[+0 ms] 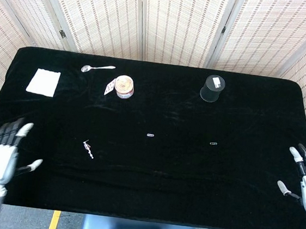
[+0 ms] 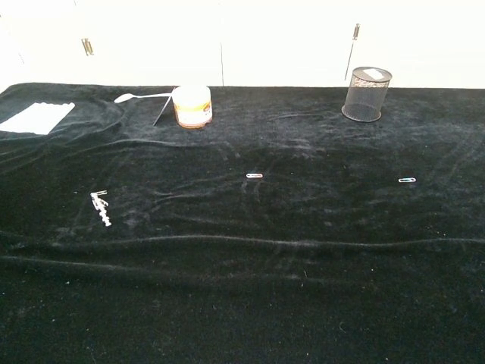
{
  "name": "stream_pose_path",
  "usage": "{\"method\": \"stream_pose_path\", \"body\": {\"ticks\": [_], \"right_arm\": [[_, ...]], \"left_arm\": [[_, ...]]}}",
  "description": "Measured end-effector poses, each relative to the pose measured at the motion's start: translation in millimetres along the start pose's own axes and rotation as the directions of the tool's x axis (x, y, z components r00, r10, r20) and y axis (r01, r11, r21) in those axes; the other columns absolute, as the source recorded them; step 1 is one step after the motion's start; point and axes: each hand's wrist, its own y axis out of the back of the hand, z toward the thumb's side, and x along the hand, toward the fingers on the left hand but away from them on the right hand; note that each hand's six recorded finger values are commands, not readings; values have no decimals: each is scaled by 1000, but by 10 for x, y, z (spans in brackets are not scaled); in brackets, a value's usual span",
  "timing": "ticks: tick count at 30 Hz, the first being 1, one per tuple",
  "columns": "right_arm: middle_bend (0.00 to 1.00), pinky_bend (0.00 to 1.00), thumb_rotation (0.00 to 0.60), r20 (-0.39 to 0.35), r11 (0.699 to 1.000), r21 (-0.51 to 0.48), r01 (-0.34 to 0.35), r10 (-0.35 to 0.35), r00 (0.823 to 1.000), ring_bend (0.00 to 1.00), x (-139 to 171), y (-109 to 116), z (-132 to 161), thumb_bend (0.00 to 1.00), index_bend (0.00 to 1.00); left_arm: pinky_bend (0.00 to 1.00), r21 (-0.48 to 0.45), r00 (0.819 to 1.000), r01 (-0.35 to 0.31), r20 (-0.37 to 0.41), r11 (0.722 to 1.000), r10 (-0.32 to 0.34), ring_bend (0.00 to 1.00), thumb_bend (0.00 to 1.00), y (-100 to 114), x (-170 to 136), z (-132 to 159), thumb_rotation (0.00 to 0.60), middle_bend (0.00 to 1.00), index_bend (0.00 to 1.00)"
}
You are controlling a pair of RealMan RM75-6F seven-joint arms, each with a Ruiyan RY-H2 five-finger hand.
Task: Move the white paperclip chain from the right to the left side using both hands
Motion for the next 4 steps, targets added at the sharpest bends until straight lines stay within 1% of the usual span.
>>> {"method": "stream_pose_path", "body": {"ticks": [2,4], "right_arm": [[0,0,600,-9,1000,11,-3,3,1000,0,5,-24,43,251,29],[0,0,600,-19,1000,19,-7,7,1000,0,3,-47,81,251,29]], "left_arm": [[0,51,999,-11,-30,999,12,0,169,65,-176,-185,600,0,0],[0,81,999,1,-38,997,2,0,169,90,-275,-260,600,0,0]]}}
